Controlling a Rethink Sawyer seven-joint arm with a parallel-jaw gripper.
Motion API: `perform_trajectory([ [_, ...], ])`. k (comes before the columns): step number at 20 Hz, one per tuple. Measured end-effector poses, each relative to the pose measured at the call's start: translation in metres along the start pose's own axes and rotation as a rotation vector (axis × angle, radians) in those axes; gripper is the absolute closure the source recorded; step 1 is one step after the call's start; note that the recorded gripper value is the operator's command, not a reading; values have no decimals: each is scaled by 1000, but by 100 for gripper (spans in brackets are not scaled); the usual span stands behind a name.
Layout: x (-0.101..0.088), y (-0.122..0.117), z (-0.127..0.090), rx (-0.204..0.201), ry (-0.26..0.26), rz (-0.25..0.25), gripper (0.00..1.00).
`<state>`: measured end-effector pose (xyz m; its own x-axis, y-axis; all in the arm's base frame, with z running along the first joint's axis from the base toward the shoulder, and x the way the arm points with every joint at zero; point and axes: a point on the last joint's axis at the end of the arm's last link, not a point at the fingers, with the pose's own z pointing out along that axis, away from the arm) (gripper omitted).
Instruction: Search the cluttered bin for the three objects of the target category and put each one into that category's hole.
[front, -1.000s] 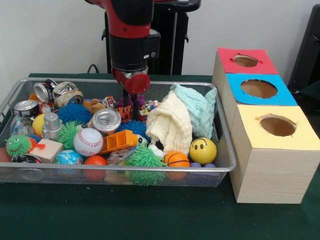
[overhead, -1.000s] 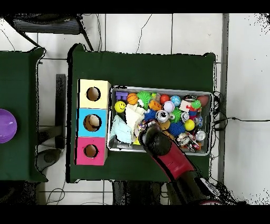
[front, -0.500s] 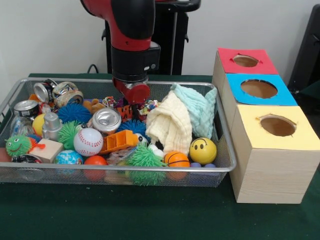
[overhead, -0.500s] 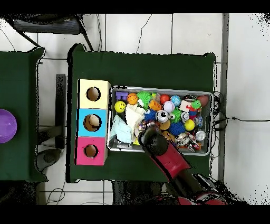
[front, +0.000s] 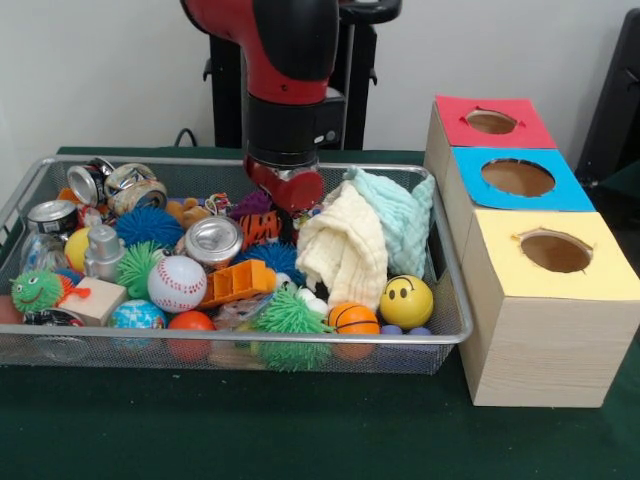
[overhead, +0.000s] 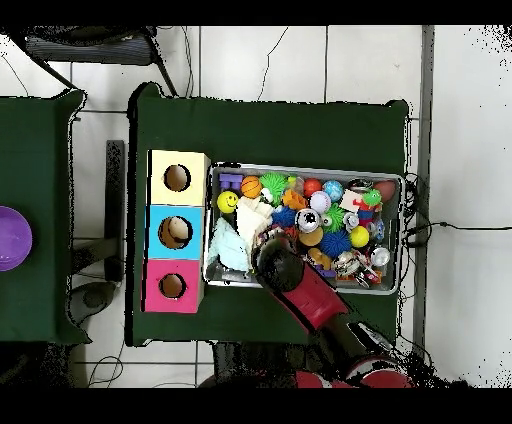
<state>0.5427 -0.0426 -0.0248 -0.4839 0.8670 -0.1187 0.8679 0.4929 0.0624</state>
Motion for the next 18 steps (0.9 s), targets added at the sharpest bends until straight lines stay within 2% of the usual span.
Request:
perform_trajectory([
  [7,-15,13,-24,-34,-43,-12,100],
  [11,-28,23,-58,-57,-87,-39,100],
  [18,-35,37,-105,-74,-114,-70,100],
])
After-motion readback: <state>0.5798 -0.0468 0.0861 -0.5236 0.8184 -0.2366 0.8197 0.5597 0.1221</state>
